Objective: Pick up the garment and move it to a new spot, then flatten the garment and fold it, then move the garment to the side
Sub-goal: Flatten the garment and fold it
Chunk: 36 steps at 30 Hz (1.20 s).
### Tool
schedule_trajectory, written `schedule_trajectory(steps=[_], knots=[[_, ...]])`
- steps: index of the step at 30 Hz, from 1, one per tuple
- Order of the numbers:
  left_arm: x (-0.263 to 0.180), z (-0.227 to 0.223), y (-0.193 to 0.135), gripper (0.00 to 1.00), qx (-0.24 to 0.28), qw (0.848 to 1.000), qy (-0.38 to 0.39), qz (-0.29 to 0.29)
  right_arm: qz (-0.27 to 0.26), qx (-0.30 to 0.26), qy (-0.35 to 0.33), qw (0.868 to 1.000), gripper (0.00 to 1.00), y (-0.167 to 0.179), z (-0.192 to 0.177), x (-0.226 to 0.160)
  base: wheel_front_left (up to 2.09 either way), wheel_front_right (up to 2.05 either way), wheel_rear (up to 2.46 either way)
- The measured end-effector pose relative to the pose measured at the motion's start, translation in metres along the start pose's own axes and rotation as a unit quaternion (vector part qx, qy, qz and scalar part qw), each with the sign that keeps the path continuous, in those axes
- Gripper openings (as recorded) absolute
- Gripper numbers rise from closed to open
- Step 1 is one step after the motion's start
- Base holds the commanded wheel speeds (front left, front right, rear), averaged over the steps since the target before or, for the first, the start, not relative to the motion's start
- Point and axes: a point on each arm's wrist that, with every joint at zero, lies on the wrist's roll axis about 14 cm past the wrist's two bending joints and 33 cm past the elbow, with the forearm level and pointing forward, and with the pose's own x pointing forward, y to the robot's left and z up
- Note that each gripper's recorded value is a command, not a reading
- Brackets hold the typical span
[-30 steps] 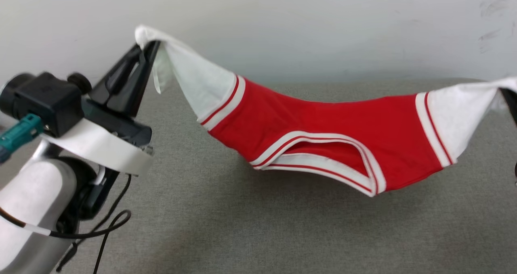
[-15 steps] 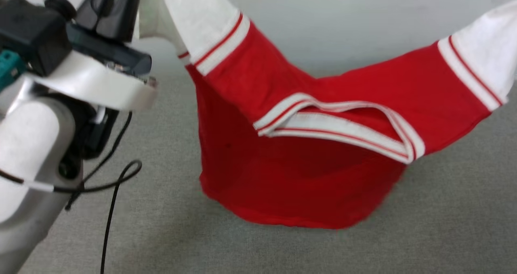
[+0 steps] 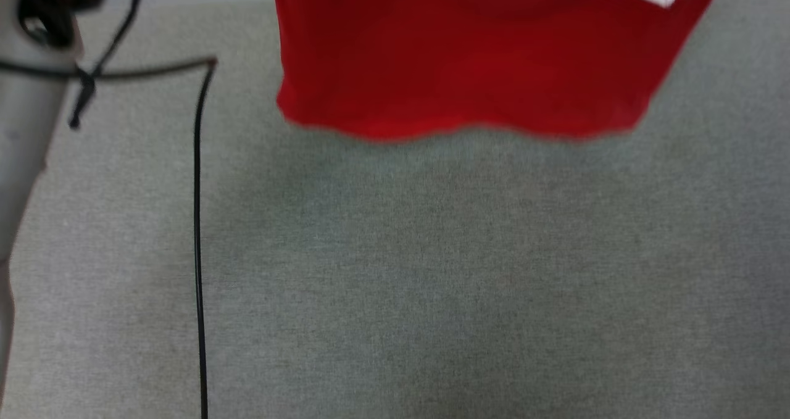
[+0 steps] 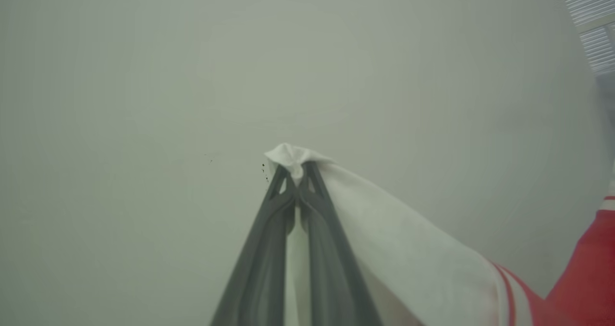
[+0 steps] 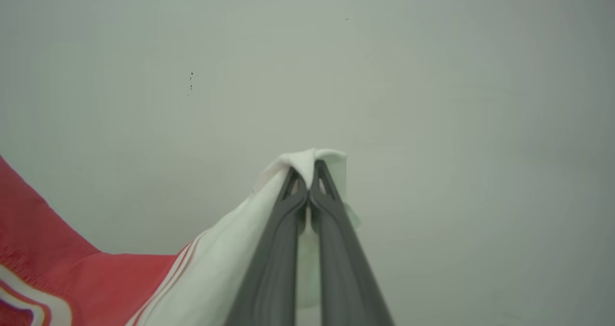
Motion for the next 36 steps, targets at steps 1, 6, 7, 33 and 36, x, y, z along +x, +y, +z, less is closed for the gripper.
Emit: schedule_trajectory(steps=[1,6,7,33,36], knots=[[0.007,-0.006,0.003,0.0,0.001,1.0,-0.001,0.002,-0.004,-0.004,0.0,1.0,0.0,-0.003,-0.005,0.009,0.0,0.0,0.0],[0.036,-0.046,0.014,0.0,0.014,1.0,0.009,0.009,-0.015,-0.022,-0.01,1.0,0.0,-0.014,-0.026,0.051,0.0,0.0,0.0],[0.05,-0.064,0.023,0.0,0.029,0.999,0.009,0.013,-0.019,-0.038,-0.017,0.999,0.0,-0.019,-0.036,0.072,0.0,0.0,0.0],[-0.04,-0.167,0.028,0.0,-0.016,0.992,0.106,0.058,0.024,0.011,0.09,0.996,0.0,0.033,-0.184,0.038,0.0,0.0,0.0],[-0.071,-0.169,0.023,0.0,-0.029,0.989,0.128,0.072,0.028,0.024,0.111,0.993,0.0,0.04,-0.194,0.011,0.0,0.0,0.0]])
